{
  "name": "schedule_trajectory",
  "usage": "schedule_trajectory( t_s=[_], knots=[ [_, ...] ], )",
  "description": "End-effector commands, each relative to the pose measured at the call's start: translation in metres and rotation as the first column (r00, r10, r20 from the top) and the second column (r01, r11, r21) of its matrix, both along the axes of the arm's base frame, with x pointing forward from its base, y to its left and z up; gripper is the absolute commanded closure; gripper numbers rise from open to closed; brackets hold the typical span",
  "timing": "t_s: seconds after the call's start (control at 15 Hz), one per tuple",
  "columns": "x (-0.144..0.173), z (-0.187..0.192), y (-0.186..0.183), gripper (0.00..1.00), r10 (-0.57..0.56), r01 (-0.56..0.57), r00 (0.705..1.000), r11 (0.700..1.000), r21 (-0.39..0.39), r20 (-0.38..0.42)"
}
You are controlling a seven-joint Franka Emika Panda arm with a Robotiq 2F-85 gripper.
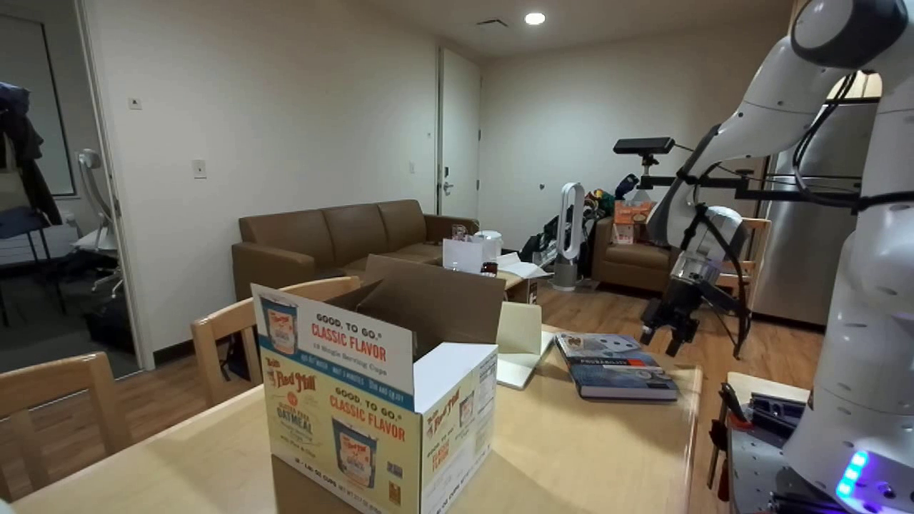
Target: Open the book
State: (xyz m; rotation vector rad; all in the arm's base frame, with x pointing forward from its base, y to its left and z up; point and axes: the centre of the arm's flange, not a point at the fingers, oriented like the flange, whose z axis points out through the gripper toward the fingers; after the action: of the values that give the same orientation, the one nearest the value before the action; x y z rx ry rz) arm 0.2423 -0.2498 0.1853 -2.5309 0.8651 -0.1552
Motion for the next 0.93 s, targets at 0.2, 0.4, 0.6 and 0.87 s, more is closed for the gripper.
schedule_trajectory(
  t_s=[0.2,0.4,0.6,0.87],
  knots=[
    [0.020,-0.027,-0.006,0.00,0.150,-0.149,0.978,0.989,-0.016,0.148],
    [0.025,-0.032,-0.004,0.25,0.183,-0.185,0.965,0.983,-0.005,0.187],
    [0.025,-0.037,-0.006,0.45,0.193,-0.197,0.961,0.980,0.002,0.199],
    [0.021,-0.039,-0.012,0.71,0.191,-0.194,0.963,0.981,-0.003,0.188]
  ],
)
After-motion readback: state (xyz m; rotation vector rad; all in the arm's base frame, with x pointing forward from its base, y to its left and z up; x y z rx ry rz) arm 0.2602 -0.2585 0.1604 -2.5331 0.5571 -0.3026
